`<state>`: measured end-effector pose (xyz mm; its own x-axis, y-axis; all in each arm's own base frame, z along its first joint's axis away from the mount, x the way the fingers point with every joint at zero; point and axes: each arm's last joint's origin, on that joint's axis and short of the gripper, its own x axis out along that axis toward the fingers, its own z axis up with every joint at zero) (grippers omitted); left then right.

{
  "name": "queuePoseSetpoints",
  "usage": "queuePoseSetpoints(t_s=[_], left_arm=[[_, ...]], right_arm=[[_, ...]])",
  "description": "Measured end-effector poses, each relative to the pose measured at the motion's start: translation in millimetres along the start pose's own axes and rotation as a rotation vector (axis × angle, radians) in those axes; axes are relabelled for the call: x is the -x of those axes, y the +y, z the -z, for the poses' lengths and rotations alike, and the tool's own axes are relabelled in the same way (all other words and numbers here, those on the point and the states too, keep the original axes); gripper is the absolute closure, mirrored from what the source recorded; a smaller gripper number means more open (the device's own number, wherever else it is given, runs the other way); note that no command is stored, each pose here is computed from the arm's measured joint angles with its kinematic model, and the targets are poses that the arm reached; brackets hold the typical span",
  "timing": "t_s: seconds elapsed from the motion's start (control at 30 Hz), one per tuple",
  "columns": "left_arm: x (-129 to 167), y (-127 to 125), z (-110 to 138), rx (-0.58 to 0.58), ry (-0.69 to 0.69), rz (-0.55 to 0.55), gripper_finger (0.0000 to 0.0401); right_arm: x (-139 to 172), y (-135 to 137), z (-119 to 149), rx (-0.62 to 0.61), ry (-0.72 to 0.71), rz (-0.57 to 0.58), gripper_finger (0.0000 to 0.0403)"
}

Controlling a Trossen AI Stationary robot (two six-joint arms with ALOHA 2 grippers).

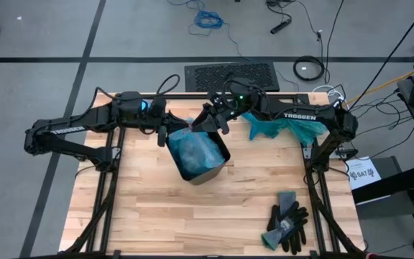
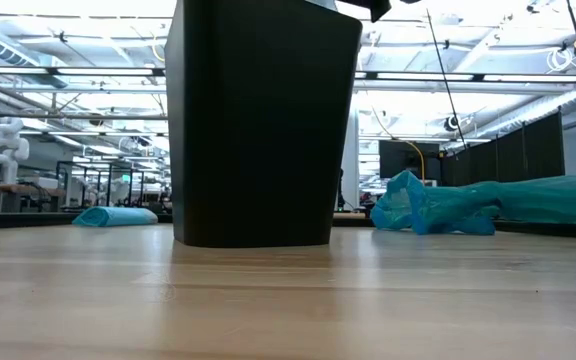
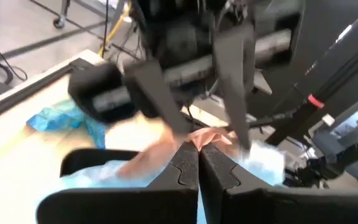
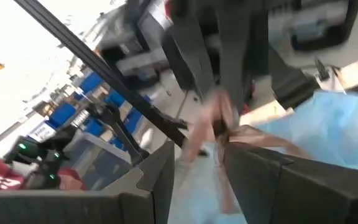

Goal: Place trash/remove bag and relplace
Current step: Remove the blue trash bag from the trash bin

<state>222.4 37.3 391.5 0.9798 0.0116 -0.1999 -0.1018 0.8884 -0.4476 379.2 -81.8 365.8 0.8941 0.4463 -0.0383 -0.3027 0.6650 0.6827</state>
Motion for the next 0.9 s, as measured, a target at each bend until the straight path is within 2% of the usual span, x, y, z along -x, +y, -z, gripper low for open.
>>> queuePoseSetpoints(t_s=[0.33,0.63,0.77,0.9], left_arm=[[1.1,4.6,-2.4,0.005,-0.012,-0.025,0.0401],[1.1,5.3,-0.5,0.008,0.008,-0.033,0.0401],[1.1,5.5,-0.4,0.008,0.008,-0.033,0.04],[2.3,4.9,-0.6,0.007,0.006,-0.031,0.0386]], right_arm=[[-0.7,-1.6,-0.6,0.035,-0.031,0.028,0.0336],[1.2,0.3,-5.9,0.074,-0.073,0.008,0.0362],[1.2,0.2,-5.9,0.097,-0.072,0.01,0.0394],[1.2,0.3,-5.9,0.1,-0.072,0.01,0.04]])
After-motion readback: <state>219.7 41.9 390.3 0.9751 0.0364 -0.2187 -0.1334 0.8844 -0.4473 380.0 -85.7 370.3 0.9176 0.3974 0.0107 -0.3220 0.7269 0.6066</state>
